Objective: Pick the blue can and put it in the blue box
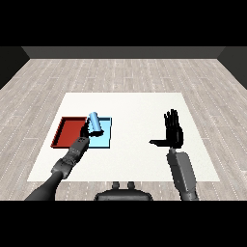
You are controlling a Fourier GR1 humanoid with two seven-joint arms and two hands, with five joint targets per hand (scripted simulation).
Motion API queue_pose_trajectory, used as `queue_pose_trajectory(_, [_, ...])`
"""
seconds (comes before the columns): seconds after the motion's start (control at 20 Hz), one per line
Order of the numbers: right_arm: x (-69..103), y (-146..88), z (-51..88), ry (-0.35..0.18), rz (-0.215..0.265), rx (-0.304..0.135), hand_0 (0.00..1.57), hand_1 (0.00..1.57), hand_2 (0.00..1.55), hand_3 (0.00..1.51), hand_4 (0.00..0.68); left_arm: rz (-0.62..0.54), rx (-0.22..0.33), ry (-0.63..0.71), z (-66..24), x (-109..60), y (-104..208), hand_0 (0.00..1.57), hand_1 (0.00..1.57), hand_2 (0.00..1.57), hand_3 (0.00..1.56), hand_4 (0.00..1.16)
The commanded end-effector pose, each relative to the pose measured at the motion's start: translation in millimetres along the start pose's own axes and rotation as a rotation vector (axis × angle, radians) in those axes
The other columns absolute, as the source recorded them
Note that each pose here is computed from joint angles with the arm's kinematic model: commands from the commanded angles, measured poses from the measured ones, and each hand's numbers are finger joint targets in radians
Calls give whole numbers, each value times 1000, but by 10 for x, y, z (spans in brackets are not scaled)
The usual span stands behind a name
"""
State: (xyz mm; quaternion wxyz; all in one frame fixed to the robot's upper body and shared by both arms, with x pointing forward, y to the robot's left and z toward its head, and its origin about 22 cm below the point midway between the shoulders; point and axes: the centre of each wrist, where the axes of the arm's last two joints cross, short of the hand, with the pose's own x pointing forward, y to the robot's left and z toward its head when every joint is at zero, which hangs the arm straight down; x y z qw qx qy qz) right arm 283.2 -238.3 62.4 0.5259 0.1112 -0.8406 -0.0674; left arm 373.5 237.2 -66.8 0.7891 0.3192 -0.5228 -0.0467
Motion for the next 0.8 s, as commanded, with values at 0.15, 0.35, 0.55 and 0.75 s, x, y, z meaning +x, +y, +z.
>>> queue_pose_trajectory(0.15, [-14,18,80,0,-13,33,0,0,0,0,0,210,148,-255,-62,244,82,0,0,0,0,0])
queue_pose_trajectory(0.35, [53,-29,9,-21,58,41,0,0,0,0,0,460,-19,-661,18,905,-16,0,0,0,0,0])
queue_pose_trajectory(0.55, [-161,1,190,64,56,44,0,0,0,0,0,589,-249,-850,153,860,-68,0,0,0,0,0])
queue_pose_trajectory(0.75, [-150,-214,188,93,84,69,0,0,0,0,0,706,-392,-813,294,442,12,0,0,0,0,0])
